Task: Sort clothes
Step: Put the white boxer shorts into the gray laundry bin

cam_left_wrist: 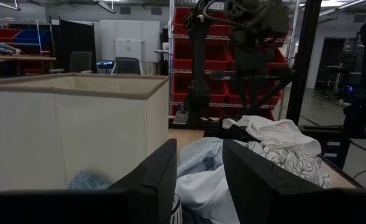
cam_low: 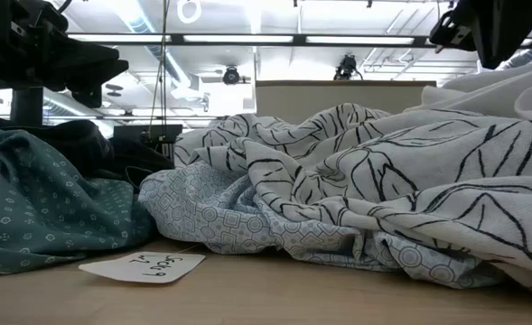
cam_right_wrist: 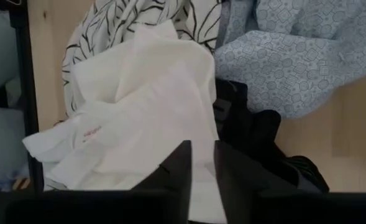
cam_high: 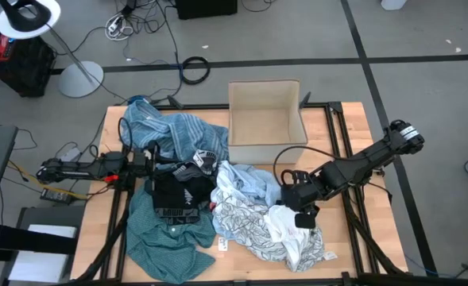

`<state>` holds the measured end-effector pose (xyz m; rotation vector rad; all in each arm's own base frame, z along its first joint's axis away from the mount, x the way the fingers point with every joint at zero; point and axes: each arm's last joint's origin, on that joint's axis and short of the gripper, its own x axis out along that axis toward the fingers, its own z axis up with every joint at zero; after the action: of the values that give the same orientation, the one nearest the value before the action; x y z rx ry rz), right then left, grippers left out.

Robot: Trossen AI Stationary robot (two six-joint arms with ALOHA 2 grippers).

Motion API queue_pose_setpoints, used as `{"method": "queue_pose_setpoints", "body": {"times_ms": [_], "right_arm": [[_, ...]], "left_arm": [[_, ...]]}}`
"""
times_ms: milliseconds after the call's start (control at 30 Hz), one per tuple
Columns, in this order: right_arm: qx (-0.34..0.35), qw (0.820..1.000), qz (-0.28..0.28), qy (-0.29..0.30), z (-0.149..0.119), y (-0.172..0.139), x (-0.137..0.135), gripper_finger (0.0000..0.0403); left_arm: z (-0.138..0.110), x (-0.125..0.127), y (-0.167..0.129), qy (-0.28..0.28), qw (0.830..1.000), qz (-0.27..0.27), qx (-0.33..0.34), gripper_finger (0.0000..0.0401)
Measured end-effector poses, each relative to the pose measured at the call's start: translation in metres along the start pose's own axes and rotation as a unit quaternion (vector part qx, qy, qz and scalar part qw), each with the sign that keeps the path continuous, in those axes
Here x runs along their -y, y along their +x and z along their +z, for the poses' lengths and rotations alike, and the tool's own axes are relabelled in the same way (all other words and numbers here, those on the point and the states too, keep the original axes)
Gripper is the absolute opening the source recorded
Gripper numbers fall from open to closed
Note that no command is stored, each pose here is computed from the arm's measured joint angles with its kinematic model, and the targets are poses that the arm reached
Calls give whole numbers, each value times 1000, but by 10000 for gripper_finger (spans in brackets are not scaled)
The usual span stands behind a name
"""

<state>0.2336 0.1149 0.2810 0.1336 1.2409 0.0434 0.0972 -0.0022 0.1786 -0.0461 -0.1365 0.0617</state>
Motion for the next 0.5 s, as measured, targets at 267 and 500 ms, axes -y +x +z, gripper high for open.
{"method": "queue_pose_setpoints", "body": {"times_ms": [267,500], "right_arm": [[16,999,4,-43,6,7,-5,192],[-38,997,-23,-59,10,40,-10,236]], "left_arm": [[0,0,0,0,1000,0,0,136],[0,0,0,0,1000,0,0,136]]}}
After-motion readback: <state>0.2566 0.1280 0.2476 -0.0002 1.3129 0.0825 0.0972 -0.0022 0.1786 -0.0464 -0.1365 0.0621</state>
